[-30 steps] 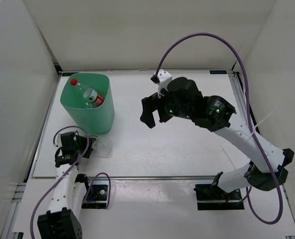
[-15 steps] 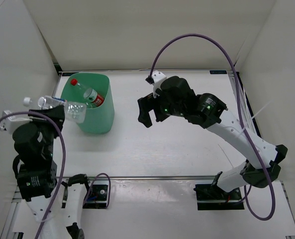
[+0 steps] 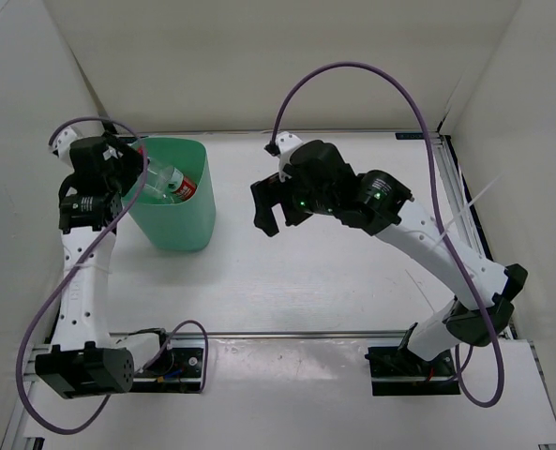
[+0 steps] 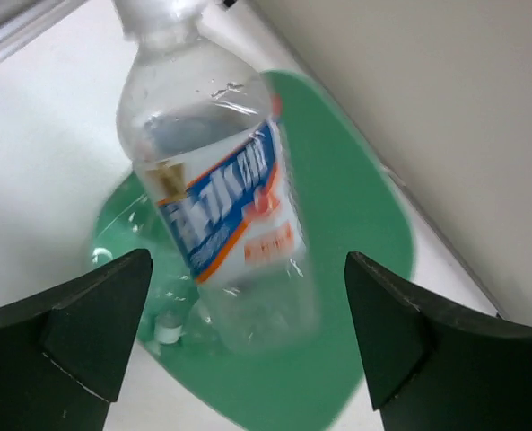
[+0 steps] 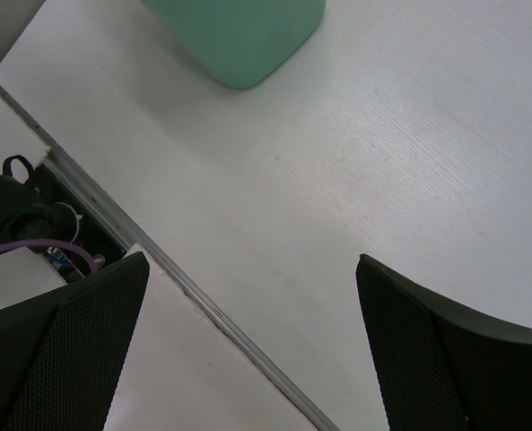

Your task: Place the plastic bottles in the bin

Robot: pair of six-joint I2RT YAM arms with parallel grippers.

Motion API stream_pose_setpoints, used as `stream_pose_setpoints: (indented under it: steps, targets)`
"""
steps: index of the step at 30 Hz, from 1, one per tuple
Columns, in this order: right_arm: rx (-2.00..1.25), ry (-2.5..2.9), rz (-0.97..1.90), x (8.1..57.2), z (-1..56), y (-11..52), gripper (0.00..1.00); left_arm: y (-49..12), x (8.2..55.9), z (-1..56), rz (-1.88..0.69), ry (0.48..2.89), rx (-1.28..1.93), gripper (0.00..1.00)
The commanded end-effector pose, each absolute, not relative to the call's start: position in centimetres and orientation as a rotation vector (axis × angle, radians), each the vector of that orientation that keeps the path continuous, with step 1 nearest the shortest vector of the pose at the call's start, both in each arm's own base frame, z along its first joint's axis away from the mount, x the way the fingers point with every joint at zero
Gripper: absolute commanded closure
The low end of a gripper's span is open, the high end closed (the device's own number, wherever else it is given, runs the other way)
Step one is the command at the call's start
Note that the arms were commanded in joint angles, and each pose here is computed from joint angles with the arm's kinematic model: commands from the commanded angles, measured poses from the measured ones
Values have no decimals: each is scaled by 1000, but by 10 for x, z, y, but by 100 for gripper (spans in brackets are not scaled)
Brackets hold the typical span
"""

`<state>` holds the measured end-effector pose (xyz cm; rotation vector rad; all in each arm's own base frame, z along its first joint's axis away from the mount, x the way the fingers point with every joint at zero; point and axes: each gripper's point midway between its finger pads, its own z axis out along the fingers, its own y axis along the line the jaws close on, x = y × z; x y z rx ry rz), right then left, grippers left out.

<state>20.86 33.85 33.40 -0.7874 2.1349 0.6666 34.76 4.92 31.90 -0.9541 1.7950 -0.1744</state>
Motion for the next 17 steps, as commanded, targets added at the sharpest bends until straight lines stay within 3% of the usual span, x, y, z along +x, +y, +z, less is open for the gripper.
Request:
stream_pose_setpoints:
  steps: [1, 6, 10, 14, 17]
  targets:
    - [-701, 2094, 641, 217, 362, 322, 0, 42, 332, 412, -156, 1600, -789, 0]
    - [-749, 2053, 669, 211, 381, 312, 0, 53, 275, 452, -41, 1510, -732, 0]
    - [-738, 2079, 648, 201, 372, 295, 0, 63, 231, 391, 68, 1622, -787, 0]
    - [-655, 2171, 554, 203, 349, 267, 0, 78, 195, 292, 230, 1764, -863, 0]
    - [-579, 2246, 412, 205, 332, 242, 0, 96, 175, 279, 313, 1642, -912, 0]
